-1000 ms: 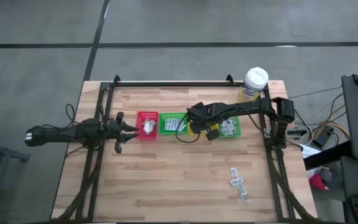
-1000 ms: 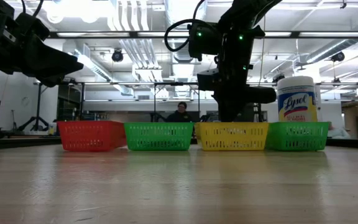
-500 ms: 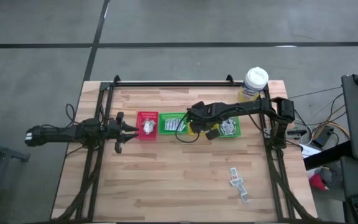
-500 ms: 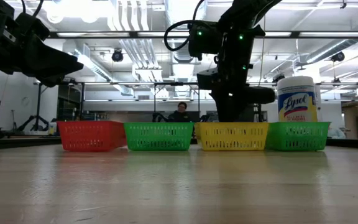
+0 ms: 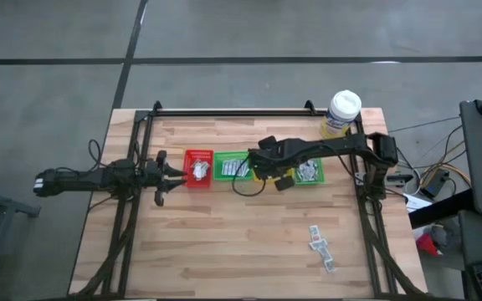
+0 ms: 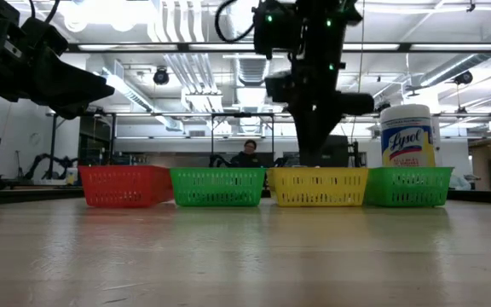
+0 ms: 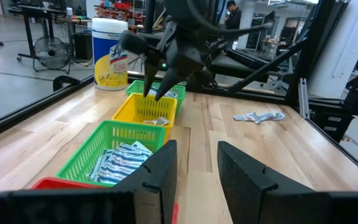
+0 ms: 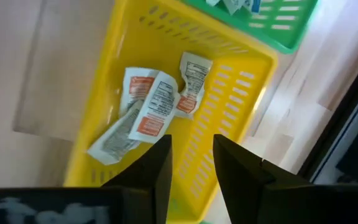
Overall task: Pick & Place First Aid Supplies
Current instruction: Put the orange ointment pack into the yellow bin
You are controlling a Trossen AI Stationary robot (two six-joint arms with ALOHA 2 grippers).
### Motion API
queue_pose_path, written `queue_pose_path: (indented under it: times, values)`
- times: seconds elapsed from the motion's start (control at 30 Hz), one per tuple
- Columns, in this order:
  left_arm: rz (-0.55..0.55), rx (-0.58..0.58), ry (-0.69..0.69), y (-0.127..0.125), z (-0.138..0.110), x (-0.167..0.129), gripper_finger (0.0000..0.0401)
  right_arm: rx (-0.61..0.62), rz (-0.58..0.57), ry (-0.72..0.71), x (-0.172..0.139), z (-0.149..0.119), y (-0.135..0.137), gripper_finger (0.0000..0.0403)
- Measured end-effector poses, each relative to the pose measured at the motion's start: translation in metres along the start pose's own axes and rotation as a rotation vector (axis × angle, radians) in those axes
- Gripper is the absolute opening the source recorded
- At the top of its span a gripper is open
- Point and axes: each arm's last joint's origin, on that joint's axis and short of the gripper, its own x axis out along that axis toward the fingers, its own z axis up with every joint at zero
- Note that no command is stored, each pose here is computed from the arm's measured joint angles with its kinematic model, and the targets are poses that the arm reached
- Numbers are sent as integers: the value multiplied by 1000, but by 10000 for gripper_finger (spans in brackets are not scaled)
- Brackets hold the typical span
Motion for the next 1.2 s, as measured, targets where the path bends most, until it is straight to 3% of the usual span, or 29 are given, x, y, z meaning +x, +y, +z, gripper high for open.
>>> queue_pose_path:
  times: [0.3,0.5,0.93,1.2]
  values:
    - [2,0,0,0,0,0,113,193,51,105,-32,2,14,98]
    - [2,0,0,0,0,0,113,267,187,231,-44,-3,45,87]
    - [2,3,0,0,0,0,113,217,370,255,-73,10,123,63]
    - [2,3,0,0,0,0,113,196,368,266,-81,10,152,76]
